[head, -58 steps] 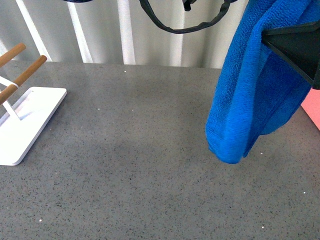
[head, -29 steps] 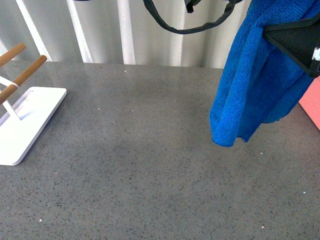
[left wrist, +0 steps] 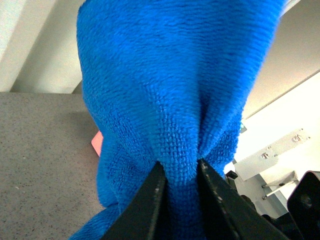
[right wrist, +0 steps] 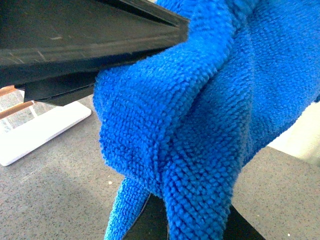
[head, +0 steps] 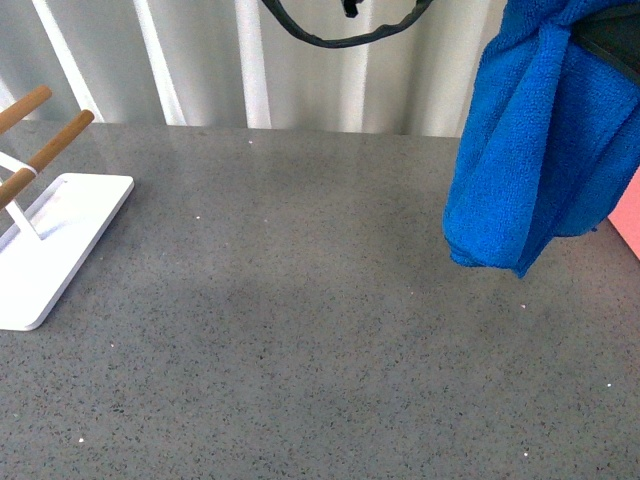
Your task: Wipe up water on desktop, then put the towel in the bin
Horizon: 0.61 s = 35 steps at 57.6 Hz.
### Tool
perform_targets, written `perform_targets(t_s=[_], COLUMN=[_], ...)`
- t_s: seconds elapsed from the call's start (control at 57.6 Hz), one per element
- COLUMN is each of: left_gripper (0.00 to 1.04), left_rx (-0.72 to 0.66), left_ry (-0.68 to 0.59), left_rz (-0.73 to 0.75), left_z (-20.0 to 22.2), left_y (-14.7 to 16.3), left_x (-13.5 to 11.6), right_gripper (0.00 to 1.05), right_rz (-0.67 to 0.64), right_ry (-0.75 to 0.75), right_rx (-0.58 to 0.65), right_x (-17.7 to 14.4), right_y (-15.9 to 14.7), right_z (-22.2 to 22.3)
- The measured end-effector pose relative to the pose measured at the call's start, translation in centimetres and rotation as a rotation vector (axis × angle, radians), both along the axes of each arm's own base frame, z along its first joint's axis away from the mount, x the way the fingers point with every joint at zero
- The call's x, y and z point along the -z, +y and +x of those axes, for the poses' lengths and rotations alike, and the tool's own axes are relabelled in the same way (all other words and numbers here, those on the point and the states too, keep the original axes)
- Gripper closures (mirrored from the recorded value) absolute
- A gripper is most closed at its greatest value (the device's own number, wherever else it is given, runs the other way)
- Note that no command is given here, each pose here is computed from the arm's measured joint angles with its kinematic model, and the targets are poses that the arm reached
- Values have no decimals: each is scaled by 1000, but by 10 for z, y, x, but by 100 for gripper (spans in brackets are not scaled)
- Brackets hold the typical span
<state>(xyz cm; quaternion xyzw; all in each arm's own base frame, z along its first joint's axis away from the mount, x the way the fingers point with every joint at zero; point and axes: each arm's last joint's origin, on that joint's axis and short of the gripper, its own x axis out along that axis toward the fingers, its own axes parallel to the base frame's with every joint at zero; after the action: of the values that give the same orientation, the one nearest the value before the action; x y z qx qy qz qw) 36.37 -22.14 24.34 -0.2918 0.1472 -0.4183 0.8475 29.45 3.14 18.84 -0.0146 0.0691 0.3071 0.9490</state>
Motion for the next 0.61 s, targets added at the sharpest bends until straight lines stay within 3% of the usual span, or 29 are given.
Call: perform_targets(t_s=[0.243, 0.451, 0.608], left_gripper=[45, 8, 7], left_rx=[-113, -404, -461], left_ry=[39, 148, 169], left_rz=[23, 154, 314], left_z=[12, 7, -26], left_y=[36, 125, 174], left_x=[7, 26, 42], right_gripper=[100, 100, 100], right_rz=[8, 26, 25], right_ry=[7, 35, 52], right_rx=[43, 125, 163], right_x=[-1, 1, 4], right_y=[-9, -27, -35], right_z=[0, 1, 2])
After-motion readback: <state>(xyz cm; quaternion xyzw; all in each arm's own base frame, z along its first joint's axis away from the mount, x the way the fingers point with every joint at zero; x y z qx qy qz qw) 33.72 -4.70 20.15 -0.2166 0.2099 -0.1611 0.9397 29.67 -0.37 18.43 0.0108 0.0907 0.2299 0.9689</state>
